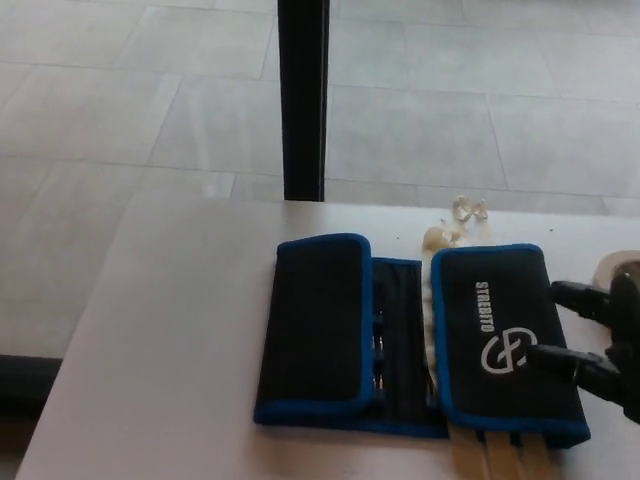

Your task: The robot uses its right hand to lift an edge of the toolkit kept in middle of the desk and make one fold in it

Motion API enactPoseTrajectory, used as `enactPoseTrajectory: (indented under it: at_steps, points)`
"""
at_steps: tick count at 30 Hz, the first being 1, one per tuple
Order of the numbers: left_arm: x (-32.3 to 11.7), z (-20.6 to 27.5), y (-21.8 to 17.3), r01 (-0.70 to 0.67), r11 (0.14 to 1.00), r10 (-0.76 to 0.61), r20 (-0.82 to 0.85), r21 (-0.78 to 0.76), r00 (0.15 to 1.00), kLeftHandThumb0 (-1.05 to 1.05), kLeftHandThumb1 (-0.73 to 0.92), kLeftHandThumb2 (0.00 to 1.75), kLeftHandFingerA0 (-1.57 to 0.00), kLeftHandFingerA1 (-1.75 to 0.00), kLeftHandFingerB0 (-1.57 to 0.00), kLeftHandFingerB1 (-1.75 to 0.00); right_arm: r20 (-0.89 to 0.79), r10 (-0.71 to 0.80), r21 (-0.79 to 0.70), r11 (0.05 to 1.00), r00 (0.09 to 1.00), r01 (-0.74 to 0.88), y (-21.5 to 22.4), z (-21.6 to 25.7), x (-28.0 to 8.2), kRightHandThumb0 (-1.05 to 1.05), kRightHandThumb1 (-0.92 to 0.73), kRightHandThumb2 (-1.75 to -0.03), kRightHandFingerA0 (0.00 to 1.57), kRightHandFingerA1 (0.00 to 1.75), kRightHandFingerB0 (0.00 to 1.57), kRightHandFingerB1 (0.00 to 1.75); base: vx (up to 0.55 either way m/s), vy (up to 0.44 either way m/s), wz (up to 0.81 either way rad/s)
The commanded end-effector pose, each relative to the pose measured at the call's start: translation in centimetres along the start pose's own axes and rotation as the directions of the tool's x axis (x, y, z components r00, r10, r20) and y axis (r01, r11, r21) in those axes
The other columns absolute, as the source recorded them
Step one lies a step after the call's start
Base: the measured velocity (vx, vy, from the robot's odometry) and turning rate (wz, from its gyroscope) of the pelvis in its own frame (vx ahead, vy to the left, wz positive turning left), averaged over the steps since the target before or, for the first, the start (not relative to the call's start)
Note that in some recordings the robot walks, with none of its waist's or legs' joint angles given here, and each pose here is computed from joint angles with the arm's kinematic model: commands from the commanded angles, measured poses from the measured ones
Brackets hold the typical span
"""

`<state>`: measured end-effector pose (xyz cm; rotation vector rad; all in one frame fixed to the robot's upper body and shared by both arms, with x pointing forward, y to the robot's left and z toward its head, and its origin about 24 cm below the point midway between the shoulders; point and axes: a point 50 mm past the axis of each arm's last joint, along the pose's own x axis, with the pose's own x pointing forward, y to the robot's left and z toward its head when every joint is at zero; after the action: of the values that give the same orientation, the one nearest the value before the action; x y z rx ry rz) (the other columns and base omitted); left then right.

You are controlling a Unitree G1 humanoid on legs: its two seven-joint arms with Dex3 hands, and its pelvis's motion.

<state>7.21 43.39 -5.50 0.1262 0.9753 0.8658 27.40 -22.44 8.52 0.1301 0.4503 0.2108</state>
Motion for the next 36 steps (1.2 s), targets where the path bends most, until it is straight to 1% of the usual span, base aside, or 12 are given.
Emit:
enactPoseTrajectory:
  at_steps: [1, 11, 12, 14, 15, 21, 22, 25, 26, 29, 31, 36]
  points:
    - [0.0, 0.7, 0.7, -0.022, 1.0, 0.022, 0.004, 0.002, 1.0, -0.52, 0.77, 0.63, -0.6, -0.65, -0.47, -0.52, -0.095, -0.036, -0.132, 0.991, 0.995, 0.023, -0.3, -2.0, 0.0, -0.47, -0.85, -0.64, 0.42, 0.56, 0.3, 0.44, 0.0, 0.0, 0.0]
    - [0.1, 1.5, 0.5, -0.02, 1.0, 0.02, 0.018, -0.011, 1.0, -0.51, 0.76, 0.63, -0.58, -0.68, -0.47, -0.54, -0.162, -0.219, -0.394, 0.908, 0.962, 0.141, -2.4, -4.7, 2.0, -0.48, -0.85, -0.64, 0.39, 0.54, 0.31, 0.45, 0.0, 0.0, 0.0]
    - [0.1, 1.5, 0.5, -0.021, 1.0, 0.021, 0.018, -0.013, 1.0, -0.51, 0.75, 0.63, -0.6, -0.68, -0.48, -0.54, -0.159, -0.241, -0.404, 0.901, 0.957, 0.16, -2.6, -4.8, 2.3, -0.47, -0.64, -1.03, 0.37, 0.64, 0.22, 0.54, 0.0, 0.0, 0.0]
    - [0.1, 1.6, 0.5, -0.028, 1.0, 0.028, 0.017, -0.007, 0.999, -0.51, 0.75, 0.63, -0.61, -0.67, -0.49, -0.54, -0.156, -0.273, -0.421, 0.888, 0.949, 0.186, -2.9, -5.1, 2.8, -0.51, -0.84, -0.64, 0.37, 0.54, 0.31, 0.44, 0.0, 0.0, 0.0]
    - [0.1, 1.7, 0.4, -0.03, 0.999, 0.03, 0.018, 0.011, 0.999, -0.51, 0.75, 0.63, -0.63, -0.67, -0.51, -0.55, -0.156, -0.279, -0.403, 0.894, 0.947, 0.197, -3.1, -5.3, 3.0, -0.49, -0.64, -1.02, 0.34, 0.62, 0.2, 0.52, 0.0, 0.0, 0.0]
    - [0.1, 1.6, 0.6, -0.02, 1.0, 0.02, 0.021, 0.018, 1.0, -0.52, 0.76, 0.63, -0.6, -0.66, -0.49, -0.55, -0.158, -0.28, -0.395, 0.897, 0.947, 0.199, -2.3, -6.0, 3.9, -0.52, -0.84, -0.65, 0.36, 0.53, 0.3, 0.44, 0.0, 0.0, 0.0]
    - [0.1, 1.6, 0.6, -0.019, 1.0, 0.018, 0.022, 0.02, 1.0, -0.52, 0.76, 0.63, -0.59, -0.65, -0.49, -0.54, -0.158, -0.267, -0.401, 0.897, 0.951, 0.185, -2.0, -5.8, 3.9, -0.48, -0.63, -1.02, 0.36, 0.62, 0.21, 0.52, 0.0, 0.0, 0.0]
    - [0.1, 1.8, 0.6, -0.022, 0.999, 0.022, 0.023, 0.027, 0.999, -0.53, 0.76, 0.63, -0.59, -0.65, -0.47, -0.53, -0.145, -0.194, -0.354, 0.926, 0.97, 0.132, -1.0, -4.9, 3.9, -0.48, -0.64, -1.02, 0.33, 0.62, 0.17, 0.51, 0.0, 0.0, 0.0]
    - [0.1, 1.7, 0.7, -0.017, 1.0, 0.017, 0.026, 0.024, 1.0, -0.52, 0.77, 0.63, -0.59, -0.63, -0.46, -0.52, -0.121, -0.137, -0.259, 0.961, 0.983, 0.102, -0.3, -3.9, 3.7, -0.5, -0.84, -0.65, 0.32, 0.56, 0.26, 0.45, 0.0, 0.0, 0.0]
    - [0.1, 1.7, 0.8, -0.015, 1.0, 0.015, 0.022, 0.012, 1.0, -0.51, 0.77, 0.63, -0.59, -0.63, -0.44, -0.51, -0.101, -0.081, -0.184, 0.981, 0.992, 0.062, 0.3, -2.6, 3.2, -0.48, -0.63, -1.02, 0.32, 0.63, 0.17, 0.52, 0.0, 0.0, 0.0]
    - [0.1, 1.6, 0.8, -0.024, 1.0, 0.024, 0.019, 0.002, 1.0, -0.51, 0.76, 0.63, -0.6, -0.68, -0.46, -0.54, -0.063, -0.016, -0.08, 0.997, 0.998, 0.011, 0.9, -0.2, 2.1, -0.49, -0.84, -0.63, 0.35, 0.52, 0.29, 0.43, 0.0, 0.0, 0.0]
    - [0.1, 1.5, 1.0, -0.028, 1.0, 0.028, 0.015, 0.014, 1.0, -0.51, 0.76, 0.63, -0.6, -0.66, -0.46, -0.53, 0.019, 0.074, -0.009, 0.997, 0.997, -0.074, 0.7, 3.6, 0.0, -0.51, -0.81, -0.64, 0.43, 0.52, 0.31, 0.42, -0.01, -0.005, 0.08]
